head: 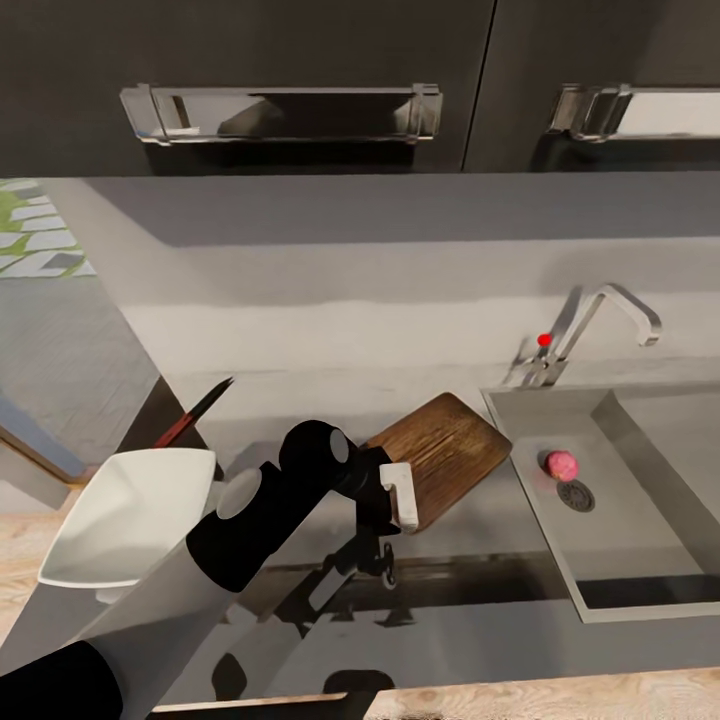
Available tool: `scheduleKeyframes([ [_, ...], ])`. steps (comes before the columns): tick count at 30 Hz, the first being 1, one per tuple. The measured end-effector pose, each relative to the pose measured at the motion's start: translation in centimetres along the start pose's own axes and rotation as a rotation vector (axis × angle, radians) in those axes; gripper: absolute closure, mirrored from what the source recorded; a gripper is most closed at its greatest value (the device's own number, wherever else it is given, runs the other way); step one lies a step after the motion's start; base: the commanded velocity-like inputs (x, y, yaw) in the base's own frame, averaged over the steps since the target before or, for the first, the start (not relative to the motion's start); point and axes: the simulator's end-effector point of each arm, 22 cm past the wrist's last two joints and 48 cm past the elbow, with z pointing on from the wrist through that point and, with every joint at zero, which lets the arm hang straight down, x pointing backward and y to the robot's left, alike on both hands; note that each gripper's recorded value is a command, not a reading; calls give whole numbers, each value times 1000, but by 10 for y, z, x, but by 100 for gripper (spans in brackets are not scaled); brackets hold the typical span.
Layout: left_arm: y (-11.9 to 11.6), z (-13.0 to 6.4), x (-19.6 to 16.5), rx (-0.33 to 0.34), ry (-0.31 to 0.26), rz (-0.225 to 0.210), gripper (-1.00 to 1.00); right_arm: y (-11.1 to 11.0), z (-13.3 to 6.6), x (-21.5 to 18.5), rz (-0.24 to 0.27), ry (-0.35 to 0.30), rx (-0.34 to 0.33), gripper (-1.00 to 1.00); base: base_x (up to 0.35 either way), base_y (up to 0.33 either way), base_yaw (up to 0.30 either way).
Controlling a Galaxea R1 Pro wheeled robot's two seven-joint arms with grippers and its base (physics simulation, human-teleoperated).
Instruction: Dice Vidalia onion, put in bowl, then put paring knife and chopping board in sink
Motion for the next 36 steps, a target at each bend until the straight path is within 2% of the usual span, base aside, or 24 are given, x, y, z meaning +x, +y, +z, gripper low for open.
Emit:
scheduleKeyframes([
  [13,1,9,10,1,21,-5,-100,2,1,8,1,19,-1,-100,39,9,0],
  [36,3,9,9,-11,28,3,-100,2,1,8,1,21,-1,-100,3,0,0],
])
